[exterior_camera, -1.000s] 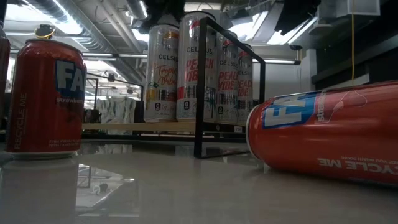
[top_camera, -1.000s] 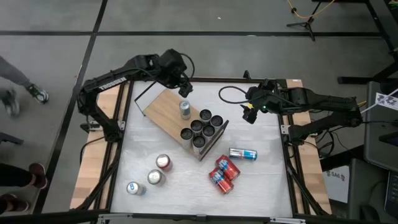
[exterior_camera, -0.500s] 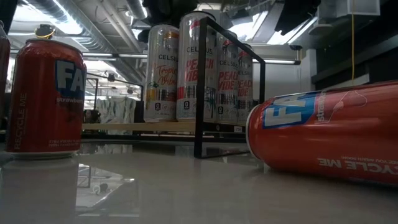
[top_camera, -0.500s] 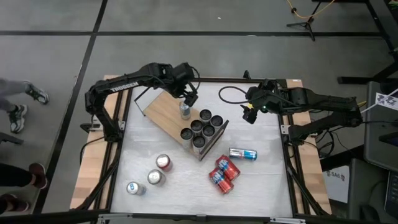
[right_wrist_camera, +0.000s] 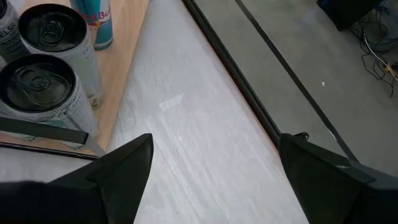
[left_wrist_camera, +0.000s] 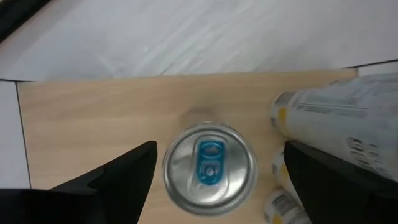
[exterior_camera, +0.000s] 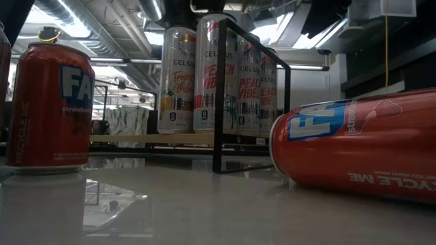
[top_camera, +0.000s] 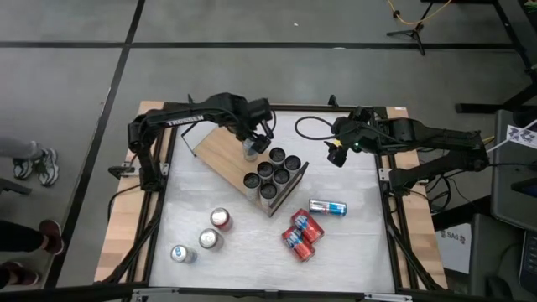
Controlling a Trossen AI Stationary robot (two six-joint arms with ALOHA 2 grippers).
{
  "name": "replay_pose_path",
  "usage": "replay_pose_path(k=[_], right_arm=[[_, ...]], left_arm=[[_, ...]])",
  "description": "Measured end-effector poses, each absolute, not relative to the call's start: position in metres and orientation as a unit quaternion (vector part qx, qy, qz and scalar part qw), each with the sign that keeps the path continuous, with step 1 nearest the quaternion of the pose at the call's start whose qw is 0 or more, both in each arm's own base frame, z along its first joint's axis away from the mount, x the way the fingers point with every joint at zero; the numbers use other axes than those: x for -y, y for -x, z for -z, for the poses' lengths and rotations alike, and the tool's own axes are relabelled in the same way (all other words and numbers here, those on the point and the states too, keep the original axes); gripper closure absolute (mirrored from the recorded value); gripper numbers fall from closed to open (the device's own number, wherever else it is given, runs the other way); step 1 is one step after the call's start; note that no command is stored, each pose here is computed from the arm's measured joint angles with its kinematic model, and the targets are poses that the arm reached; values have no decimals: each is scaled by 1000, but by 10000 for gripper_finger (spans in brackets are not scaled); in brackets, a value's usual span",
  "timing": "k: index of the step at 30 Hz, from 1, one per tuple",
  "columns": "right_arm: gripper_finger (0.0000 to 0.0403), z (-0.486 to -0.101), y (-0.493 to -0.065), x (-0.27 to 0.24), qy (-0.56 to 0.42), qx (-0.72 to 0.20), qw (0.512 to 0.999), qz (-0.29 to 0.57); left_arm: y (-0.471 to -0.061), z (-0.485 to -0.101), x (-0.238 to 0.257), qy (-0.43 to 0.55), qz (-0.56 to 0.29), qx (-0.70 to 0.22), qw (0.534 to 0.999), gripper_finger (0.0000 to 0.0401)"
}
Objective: Place canned beverage on shelf
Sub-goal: Put the top right blue soda can on the shelf
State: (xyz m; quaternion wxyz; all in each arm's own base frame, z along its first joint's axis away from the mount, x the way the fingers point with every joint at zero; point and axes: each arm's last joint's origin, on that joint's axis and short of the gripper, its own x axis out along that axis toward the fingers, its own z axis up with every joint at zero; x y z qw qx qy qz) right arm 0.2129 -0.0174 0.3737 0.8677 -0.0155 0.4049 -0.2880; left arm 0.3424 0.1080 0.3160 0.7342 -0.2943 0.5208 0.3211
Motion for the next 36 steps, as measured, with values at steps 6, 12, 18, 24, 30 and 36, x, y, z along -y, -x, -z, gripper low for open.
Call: replay_pose_path(k=[6, 12, 18, 24, 30, 36], right_arm=[[61, -374, -213, 17, 16, -405, 868, 288], [61, -374, -213, 17, 16, -405, 868, 288], [61, -374, -213, 17, 16, -405, 868, 288], [61, -374, -213, 17, 16, -405, 868, 288], [61, -374, -213, 17, 16, -405, 868, 288], [61, -374, -213, 17, 16, -405, 868, 288]], left_arm=[[-340, -316, -108, 291, -325, -528, 729, 56], [-340, -313, -108, 290, -327, -537, 721, 56], [-338, -301, -107, 287, -330, -556, 707, 56], [-338, -300, -108, 280, -339, -552, 709, 78], [-338, -300, -108, 279, -339, -551, 710, 119], [-338, -300, -109, 268, -325, -558, 715, 168]])
